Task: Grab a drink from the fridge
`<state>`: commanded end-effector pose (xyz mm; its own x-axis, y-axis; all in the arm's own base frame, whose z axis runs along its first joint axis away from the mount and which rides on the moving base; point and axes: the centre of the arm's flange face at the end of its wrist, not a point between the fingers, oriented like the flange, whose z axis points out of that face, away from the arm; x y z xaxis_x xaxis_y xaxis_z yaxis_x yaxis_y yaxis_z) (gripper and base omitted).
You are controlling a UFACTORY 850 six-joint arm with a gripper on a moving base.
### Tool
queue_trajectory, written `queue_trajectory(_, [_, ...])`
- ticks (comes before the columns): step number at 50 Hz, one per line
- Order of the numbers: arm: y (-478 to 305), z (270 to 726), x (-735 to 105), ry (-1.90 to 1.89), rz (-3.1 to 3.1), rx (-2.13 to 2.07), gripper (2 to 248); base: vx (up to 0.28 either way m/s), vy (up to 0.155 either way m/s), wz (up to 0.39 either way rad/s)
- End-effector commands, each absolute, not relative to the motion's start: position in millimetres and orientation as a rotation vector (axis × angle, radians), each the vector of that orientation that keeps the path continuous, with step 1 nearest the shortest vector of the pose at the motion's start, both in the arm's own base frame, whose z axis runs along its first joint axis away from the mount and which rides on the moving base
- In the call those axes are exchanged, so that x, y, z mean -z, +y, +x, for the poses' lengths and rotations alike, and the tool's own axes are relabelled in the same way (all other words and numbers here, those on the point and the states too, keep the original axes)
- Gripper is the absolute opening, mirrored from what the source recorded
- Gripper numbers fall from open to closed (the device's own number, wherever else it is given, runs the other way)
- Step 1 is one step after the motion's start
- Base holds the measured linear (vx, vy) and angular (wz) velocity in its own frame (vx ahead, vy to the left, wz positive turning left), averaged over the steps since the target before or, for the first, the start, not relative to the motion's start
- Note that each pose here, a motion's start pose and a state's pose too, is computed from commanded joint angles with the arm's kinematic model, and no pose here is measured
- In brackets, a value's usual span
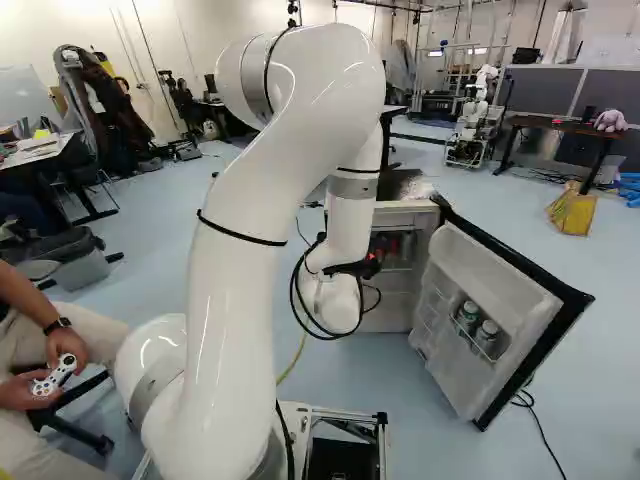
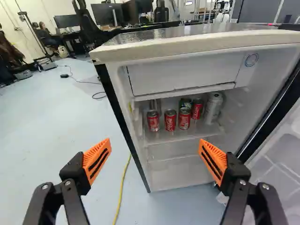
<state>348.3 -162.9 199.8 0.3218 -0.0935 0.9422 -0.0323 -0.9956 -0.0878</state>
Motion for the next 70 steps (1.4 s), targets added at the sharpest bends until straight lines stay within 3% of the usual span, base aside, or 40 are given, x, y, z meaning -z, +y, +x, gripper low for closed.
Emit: queue_trajectory(70, [-227,394,-166,0.124,-2.672,1.642,247,0.000,0.000,0.000])
